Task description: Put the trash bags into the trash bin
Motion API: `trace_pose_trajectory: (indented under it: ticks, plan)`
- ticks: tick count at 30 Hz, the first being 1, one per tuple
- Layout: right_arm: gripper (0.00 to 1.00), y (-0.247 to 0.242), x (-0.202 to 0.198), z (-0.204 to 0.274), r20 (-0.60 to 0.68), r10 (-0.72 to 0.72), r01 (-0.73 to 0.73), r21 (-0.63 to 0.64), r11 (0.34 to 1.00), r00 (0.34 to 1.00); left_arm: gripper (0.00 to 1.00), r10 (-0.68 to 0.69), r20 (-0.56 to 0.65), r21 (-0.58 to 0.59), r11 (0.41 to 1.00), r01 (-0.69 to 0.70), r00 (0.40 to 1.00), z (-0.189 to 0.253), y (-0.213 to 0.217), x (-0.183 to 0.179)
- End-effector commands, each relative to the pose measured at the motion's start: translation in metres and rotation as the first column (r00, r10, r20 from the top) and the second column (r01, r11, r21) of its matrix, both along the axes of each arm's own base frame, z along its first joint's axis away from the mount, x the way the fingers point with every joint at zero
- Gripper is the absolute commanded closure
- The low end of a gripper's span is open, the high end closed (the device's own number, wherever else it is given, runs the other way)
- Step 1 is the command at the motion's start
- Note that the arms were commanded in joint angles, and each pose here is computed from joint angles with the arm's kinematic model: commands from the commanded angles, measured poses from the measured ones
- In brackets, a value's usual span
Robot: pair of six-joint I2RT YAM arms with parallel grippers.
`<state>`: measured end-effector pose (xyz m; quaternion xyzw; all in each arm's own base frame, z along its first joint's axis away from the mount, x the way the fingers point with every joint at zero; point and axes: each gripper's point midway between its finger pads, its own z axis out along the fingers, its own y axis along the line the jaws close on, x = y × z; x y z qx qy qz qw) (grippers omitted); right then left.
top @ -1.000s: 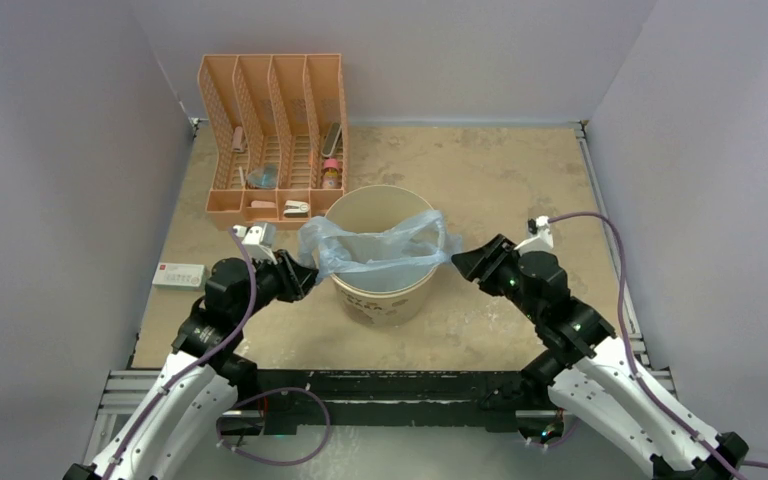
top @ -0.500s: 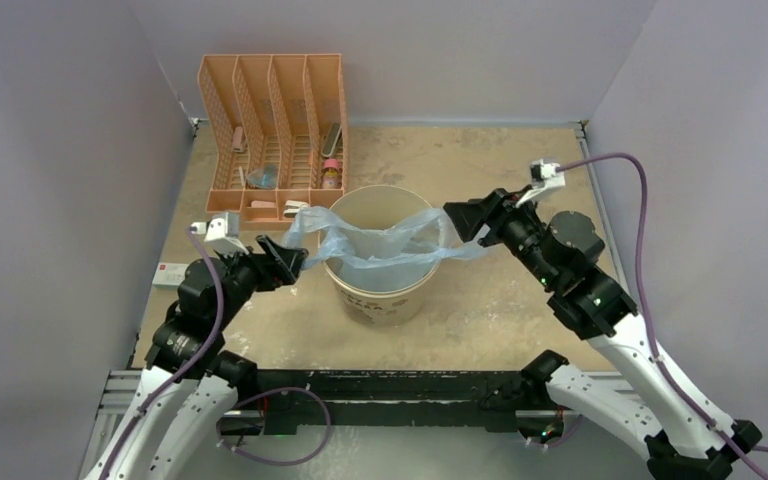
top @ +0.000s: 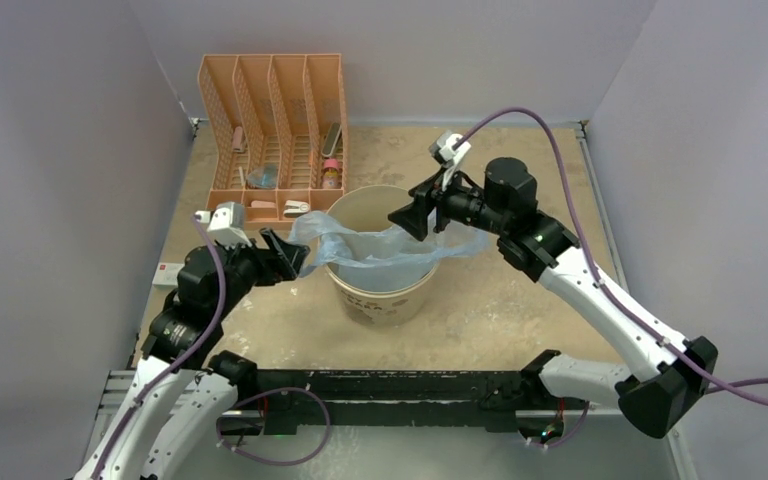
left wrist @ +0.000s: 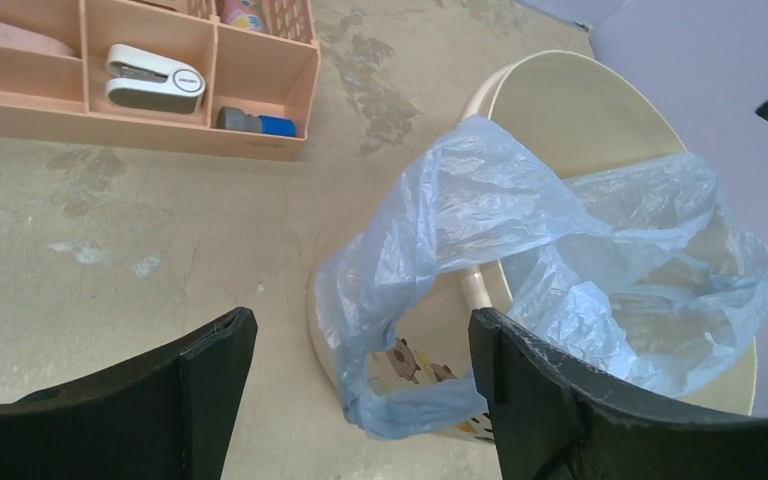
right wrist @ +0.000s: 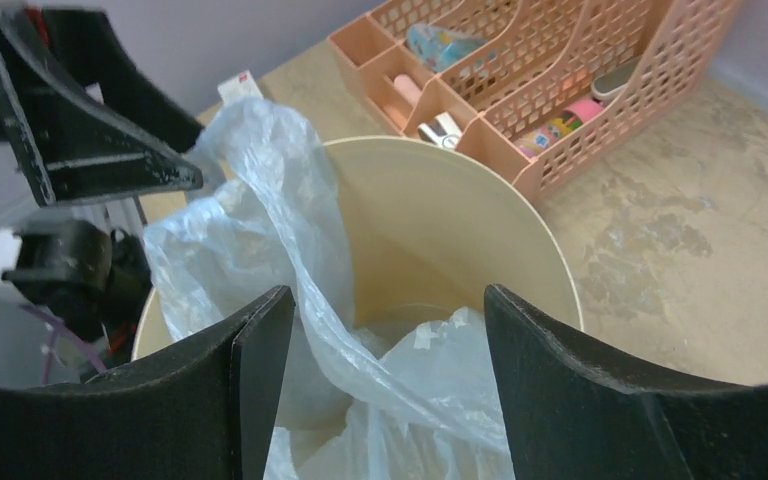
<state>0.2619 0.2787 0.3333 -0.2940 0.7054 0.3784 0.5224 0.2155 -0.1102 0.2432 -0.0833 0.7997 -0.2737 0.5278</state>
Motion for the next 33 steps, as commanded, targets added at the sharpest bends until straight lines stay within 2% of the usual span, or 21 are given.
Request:
trace_pose_trajectory:
  ticks: [1, 3, 6, 11, 13, 14, 18, 22, 24, 28, 33]
  plan:
    - [0.28, 0.017, -0.013, 0.02, 0.199, 0.187, -0.175, -0.079, 0.981, 0.962, 0.22, -0.105, 0.106, 0.073, 0.993, 0.097, 0.989, 0.021, -0.013, 0.012]
    - [0.28, 0.024, -0.019, 0.018, 0.226, 0.241, -0.218, -0.122, 0.968, 0.944, 0.19, -0.117, 0.082, 0.167, 0.981, 0.102, 0.99, 0.016, -0.009, 0.02]
    - [0.27, 0.031, -0.021, 0.008, 0.272, 0.293, -0.247, -0.192, 0.95, 0.917, 0.23, -0.155, 0.038, 0.223, 0.964, 0.143, 0.987, 0.015, -0.014, 0.027]
    - [0.36, 0.047, -0.025, -0.022, 0.265, 0.374, -0.284, -0.323, 0.903, 0.889, 0.44, -0.229, 0.033, 0.208, 0.954, 0.218, 0.973, 0.01, -0.028, 0.028]
    - [0.39, 0.055, -0.029, -0.031, 0.265, 0.408, -0.309, -0.345, 0.886, 0.874, 0.5, -0.201, 0.003, 0.205, 0.959, 0.196, 0.98, 0.0, -0.024, 0.028]
    - [0.41, 0.057, -0.025, -0.031, 0.277, 0.388, -0.285, -0.348, 0.893, 0.879, 0.55, -0.186, -0.012, 0.202, 0.962, 0.184, 0.982, -0.005, -0.022, 0.028]
    - [0.49, 0.061, -0.015, -0.03, 0.29, 0.363, -0.255, -0.351, 0.901, 0.885, 0.61, -0.171, -0.027, 0.194, 0.966, 0.173, 0.985, -0.017, -0.019, 0.022]
    - [0.71, 0.065, -0.008, -0.029, 0.285, 0.343, -0.238, -0.345, 0.908, 0.895, 0.63, -0.162, -0.024, 0.201, 0.966, 0.164, 0.986, -0.023, -0.017, 0.023]
    - [0.85, 0.066, -0.001, -0.023, 0.283, 0.311, -0.209, -0.34, 0.917, 0.907, 0.69, -0.154, -0.05, 0.207, 0.965, 0.162, 0.987, -0.03, -0.016, 0.025]
    - [0.99, 0.067, 0.007, -0.007, 0.296, 0.246, -0.158, -0.292, 0.943, 0.923, 0.74, -0.091, -0.107, 0.216, 0.97, 0.112, 0.99, -0.044, -0.01, 0.03]
    - [1.0, 0.072, 0.023, 0.005, 0.275, 0.124, -0.073, -0.186, 0.98, 0.953, 0.74, -0.094, -0.101, 0.22, 0.969, 0.114, 0.99, -0.042, -0.011, 0.035]
